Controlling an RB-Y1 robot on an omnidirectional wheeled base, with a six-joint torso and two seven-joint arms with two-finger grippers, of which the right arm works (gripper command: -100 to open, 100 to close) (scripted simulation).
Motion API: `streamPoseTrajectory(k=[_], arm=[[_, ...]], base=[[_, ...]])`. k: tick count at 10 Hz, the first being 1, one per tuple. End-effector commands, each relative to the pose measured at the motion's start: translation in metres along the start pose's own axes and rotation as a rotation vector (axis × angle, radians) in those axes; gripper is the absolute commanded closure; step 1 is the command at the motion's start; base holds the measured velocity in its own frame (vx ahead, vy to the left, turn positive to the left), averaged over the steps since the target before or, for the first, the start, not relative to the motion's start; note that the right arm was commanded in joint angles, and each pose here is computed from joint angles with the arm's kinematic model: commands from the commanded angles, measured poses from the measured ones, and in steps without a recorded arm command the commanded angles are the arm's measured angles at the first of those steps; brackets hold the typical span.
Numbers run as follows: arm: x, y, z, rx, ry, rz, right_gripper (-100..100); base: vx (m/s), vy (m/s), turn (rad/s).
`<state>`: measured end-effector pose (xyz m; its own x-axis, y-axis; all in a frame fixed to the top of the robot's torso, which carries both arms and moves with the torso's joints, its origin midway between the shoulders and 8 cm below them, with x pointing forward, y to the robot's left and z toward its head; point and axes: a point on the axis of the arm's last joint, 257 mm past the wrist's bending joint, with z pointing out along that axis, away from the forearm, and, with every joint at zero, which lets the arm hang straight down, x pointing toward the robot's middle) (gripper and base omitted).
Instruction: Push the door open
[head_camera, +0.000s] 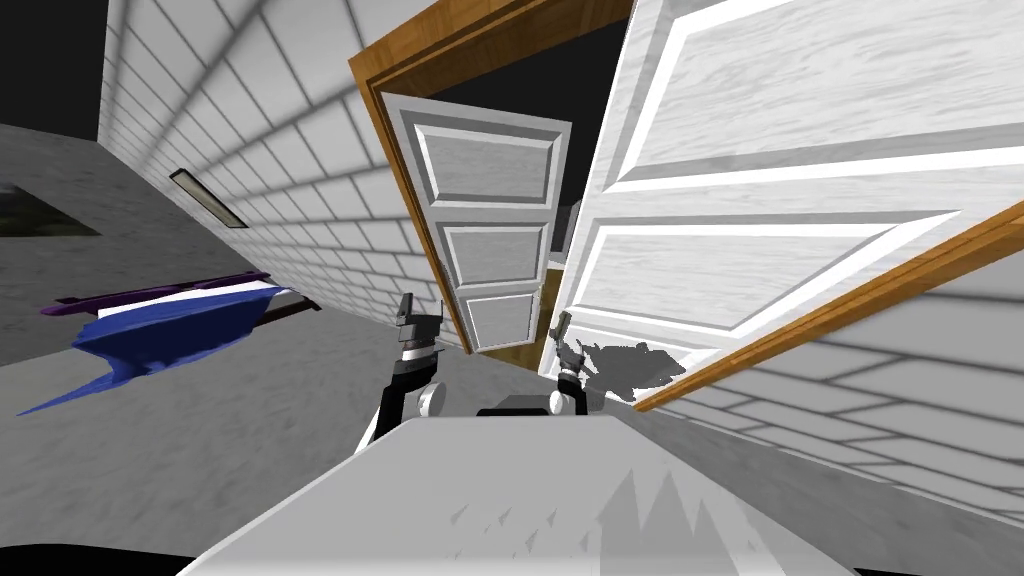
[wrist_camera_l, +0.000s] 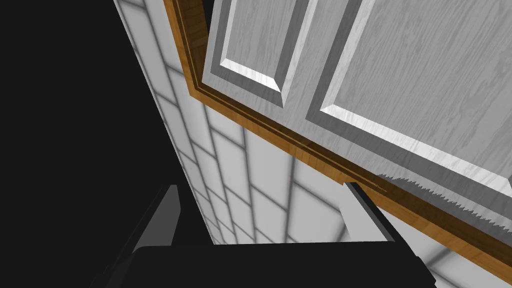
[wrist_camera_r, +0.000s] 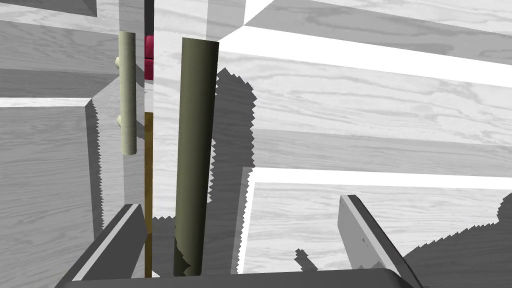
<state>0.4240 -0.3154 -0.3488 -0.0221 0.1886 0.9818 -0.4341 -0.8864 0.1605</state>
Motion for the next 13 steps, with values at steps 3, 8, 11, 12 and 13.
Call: streamPoseTrajectory(k=[3,8,11,12,13], arm=[[-0.017,-0.008,-0.0094,-0.014,-0.044,0.067,-100],[-0.037,-0.023,-0.0257,-0.035,-0.105,0.16,-100],[-0.037,-0.001,-0.0161,-0.034,-0.082,0.115,-100],[-0.037,0.005,-0.0133,-0.035,-0.077,0.106,-100],[-0.038,0.009,-0.0116,-0.037,-0.075,0.102,-100]], base=[[-0.036,-0.102,0.257],[-0.052,-0.1,0.241],[0.054,-0.049,0.02],[0.186,-0.084,0.026],[0.222,-0.072,0.026]])
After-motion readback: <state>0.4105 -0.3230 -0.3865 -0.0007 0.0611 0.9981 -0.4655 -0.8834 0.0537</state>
